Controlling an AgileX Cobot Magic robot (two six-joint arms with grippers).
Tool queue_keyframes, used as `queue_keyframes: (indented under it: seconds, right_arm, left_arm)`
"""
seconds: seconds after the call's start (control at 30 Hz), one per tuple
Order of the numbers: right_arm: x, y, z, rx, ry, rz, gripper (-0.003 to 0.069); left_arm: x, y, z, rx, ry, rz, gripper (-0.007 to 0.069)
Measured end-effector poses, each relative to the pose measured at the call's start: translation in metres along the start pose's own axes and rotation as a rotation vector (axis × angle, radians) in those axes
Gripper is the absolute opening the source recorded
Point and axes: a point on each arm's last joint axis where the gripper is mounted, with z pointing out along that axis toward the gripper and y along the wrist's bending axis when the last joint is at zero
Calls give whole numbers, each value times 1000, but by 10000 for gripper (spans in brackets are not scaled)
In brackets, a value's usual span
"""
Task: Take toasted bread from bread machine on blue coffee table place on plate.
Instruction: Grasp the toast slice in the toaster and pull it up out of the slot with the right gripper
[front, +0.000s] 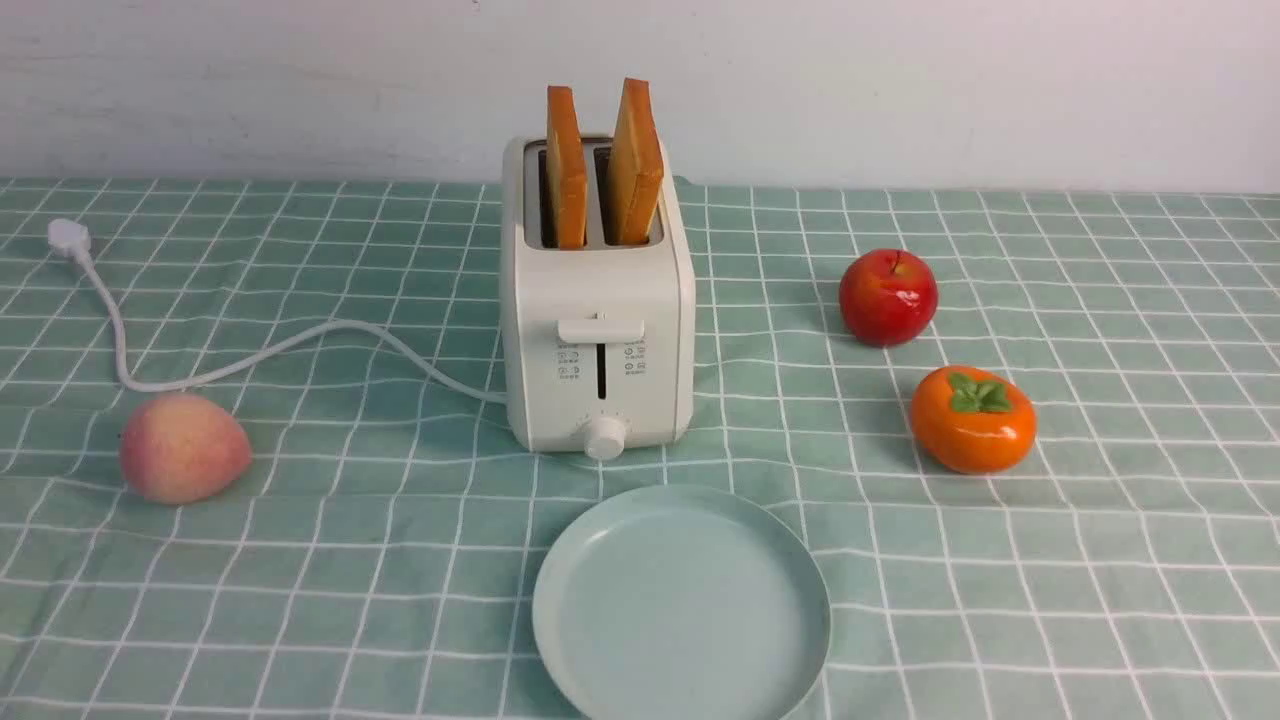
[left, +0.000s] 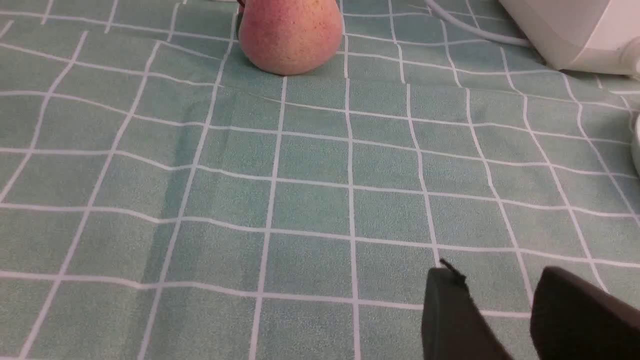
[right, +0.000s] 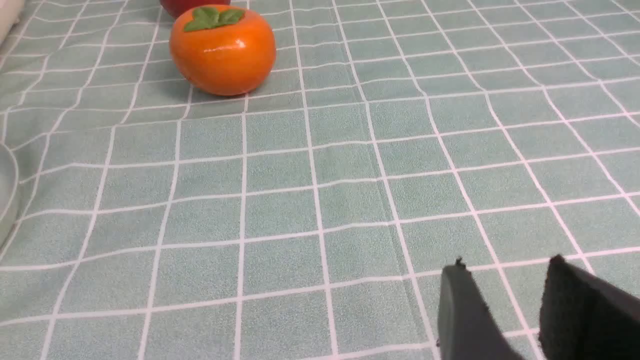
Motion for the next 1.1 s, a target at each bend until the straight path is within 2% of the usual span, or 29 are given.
queue_keyframes:
  seconds: [1.1]
  right_arm:
    - [0,1,1,-16,-25,-6,240]
  left_arm:
    - [0,0,0,0,0,1,239]
